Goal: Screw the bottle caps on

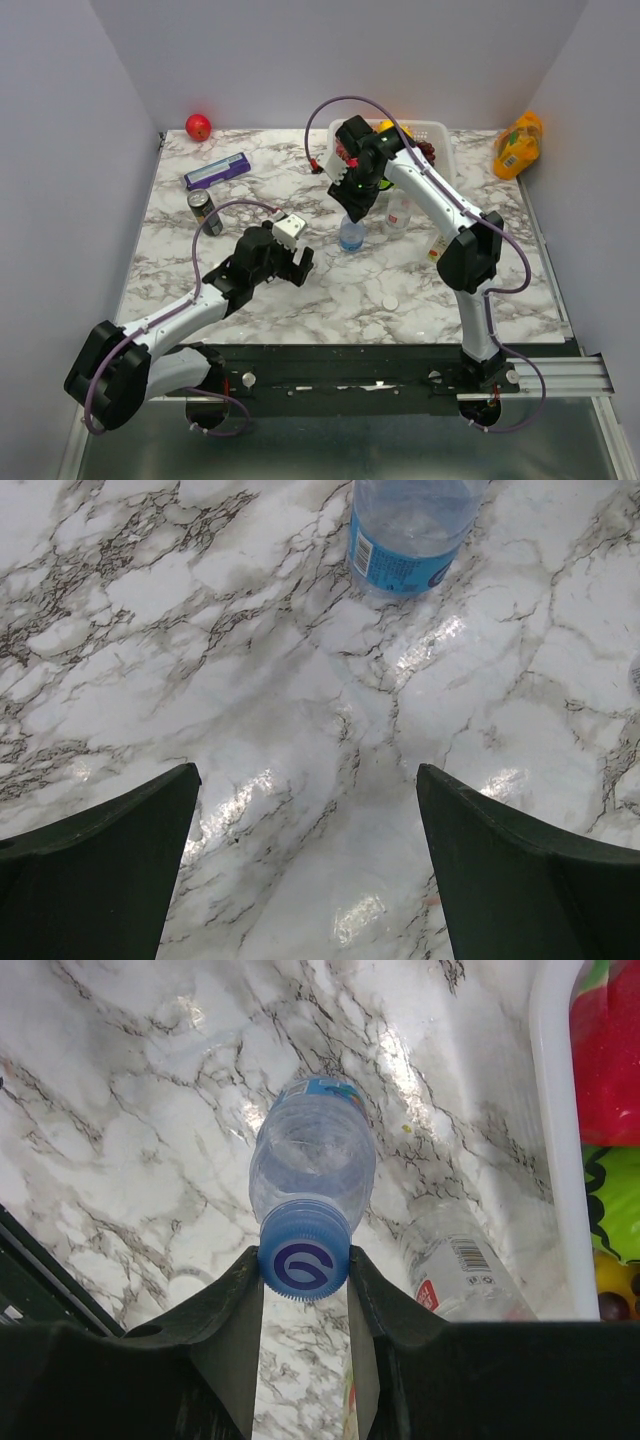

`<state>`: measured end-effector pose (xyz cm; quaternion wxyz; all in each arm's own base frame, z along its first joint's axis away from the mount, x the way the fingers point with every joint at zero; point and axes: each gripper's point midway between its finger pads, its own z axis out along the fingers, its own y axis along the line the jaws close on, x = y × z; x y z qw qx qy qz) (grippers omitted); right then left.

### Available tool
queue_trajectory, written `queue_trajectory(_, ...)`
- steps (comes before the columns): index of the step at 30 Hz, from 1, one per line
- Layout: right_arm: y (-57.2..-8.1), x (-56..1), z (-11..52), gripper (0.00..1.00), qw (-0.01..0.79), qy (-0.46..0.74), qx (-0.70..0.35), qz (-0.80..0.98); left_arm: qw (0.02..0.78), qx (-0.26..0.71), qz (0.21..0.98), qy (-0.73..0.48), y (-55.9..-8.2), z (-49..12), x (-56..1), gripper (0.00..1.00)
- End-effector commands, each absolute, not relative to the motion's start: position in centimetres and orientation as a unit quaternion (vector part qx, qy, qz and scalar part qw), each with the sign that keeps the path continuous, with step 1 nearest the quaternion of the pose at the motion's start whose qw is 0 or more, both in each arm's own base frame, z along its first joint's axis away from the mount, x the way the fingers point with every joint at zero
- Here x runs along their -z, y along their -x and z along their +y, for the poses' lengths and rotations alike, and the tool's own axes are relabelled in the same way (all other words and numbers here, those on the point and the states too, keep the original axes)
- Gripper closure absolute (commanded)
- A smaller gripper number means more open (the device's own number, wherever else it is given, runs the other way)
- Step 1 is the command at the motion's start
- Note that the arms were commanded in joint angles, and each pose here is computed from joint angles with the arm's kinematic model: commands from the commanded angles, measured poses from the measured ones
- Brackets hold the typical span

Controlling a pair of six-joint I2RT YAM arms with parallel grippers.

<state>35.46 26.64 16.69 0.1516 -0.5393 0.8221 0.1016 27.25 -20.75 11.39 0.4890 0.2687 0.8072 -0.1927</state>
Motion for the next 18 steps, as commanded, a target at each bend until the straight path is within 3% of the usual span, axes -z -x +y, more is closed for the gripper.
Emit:
queue_trajectory(1, -36.1, -15.3, 25.8, 0.57, 0.137, 0.535, -0.082, 0.830, 0.494, 0.195, 0.806, -0.262, -27.9, -21.0, -12.1, 0.01)
queue_trajectory(5, -36.4, -16.0, 25.7, 0.43, 0.148, 0.532, -0.081, 0.830, 0.494, 0.201, 0.800, -0.275, -27.8, -21.3, -12.4, 0.01)
queue_trajectory(8, -36.4, -16.3, 25.6, 0.39, 0.154, 0.535, -0.081, 0.827, 0.495, 0.203, 0.797, -0.281, -27.9, -21.6, -12.5, 0.02)
queue_trajectory(18, -36.9, -17.7, 26.5, 0.34, 0.180, 0.534, -0.094, 0.821, 0.499, 0.209, 0.789, -0.290, -28.4, -22.1, -13.3, 0.02)
